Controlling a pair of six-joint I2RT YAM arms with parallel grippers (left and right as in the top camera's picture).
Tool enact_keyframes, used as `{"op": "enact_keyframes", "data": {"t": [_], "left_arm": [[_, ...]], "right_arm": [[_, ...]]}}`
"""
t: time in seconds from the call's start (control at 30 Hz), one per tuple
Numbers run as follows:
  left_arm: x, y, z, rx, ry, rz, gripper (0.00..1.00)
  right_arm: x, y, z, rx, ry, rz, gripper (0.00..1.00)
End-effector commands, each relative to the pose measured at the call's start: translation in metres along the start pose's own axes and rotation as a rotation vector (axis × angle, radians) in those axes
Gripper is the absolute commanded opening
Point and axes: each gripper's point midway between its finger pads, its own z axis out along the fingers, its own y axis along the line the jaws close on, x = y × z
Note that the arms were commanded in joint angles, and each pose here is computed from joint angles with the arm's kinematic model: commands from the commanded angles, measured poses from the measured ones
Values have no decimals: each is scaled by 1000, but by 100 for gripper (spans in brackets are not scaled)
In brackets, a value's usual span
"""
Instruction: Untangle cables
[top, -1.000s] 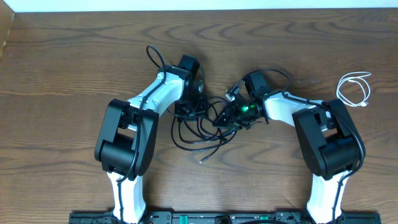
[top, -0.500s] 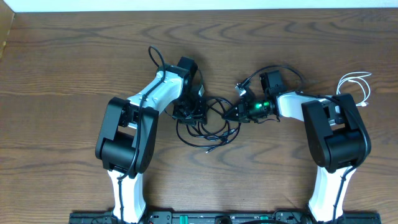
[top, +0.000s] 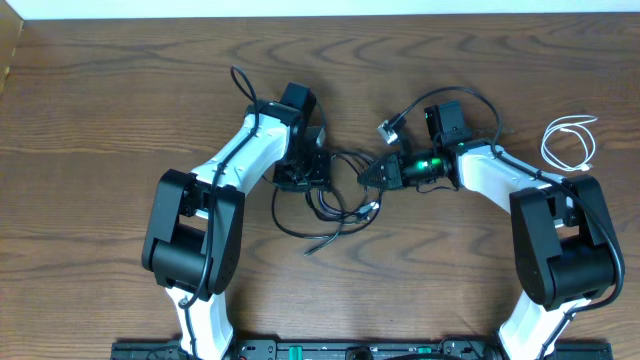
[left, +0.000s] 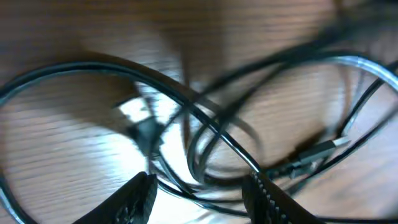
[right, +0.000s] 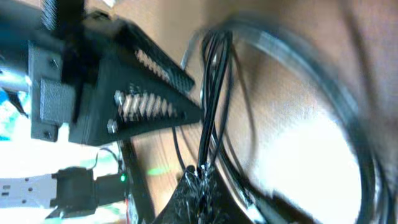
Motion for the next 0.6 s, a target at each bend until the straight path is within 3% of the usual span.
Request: {"op": "enact_keyframes", "data": {"t": [0.0,0.27,0.57], "left_arm": [[-3,12,-2,-58,-27,-44,50],[-11,11,0,-48,-60,-34,51],[-17,11,9,-36,-85,-76,51]], "right_arm": [[12,-7,8,69,40,2,1],[28,6,30,44,104,-41,1],[28,19,49,-139,128,-49,1]]}}
